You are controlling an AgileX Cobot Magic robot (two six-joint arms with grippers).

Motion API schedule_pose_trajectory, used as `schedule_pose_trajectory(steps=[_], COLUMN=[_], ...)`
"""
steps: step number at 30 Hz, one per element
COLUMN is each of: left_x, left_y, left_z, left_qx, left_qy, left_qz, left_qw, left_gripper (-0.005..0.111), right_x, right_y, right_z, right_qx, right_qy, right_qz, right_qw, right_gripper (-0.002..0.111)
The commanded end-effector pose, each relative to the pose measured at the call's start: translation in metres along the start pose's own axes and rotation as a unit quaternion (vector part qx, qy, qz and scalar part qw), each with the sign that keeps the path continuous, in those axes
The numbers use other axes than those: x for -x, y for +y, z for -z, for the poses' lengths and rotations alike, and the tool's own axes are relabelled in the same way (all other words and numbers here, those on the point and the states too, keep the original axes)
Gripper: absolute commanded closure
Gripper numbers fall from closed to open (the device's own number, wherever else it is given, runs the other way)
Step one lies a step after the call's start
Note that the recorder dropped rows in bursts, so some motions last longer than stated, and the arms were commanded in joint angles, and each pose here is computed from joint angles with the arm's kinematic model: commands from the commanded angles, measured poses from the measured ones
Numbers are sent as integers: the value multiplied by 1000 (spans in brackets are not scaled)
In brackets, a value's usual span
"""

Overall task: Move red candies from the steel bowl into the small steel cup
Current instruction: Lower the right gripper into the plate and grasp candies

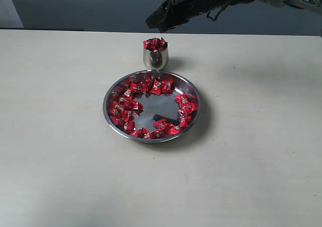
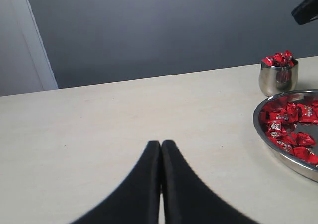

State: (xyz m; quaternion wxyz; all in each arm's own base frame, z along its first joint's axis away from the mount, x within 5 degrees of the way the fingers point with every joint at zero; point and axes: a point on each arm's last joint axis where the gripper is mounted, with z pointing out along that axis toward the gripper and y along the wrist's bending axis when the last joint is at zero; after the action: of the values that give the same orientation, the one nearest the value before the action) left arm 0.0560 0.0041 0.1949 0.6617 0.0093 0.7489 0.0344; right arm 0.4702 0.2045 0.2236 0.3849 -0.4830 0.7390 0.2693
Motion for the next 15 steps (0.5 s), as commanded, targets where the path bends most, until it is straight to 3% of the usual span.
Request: schedule_pose_trajectory(steps=[1,4,9,15], left_x=[0,0,0,0], left_y=[-1,-1,-1,-1], left_z=[0,0,0,0], left_qx=[-4,-4,-4,-4], left_qy=[-4,-4,-4,-4], left_qz=[4,4,4,4], left_qw=[1000,1000,1000,1000], left_gripper=[106,106,106,106], right_x=[-8,-21,-34,-53], right_y=[13,17,22,40], right_z=[17,21,8,-32], right_qx=[49,70,83,116], right_qy=[112,183,220,263], right_qz=[12,-36,-107,-94], right_qw=[992,980,966,953], right_gripper=[86,87,86,65])
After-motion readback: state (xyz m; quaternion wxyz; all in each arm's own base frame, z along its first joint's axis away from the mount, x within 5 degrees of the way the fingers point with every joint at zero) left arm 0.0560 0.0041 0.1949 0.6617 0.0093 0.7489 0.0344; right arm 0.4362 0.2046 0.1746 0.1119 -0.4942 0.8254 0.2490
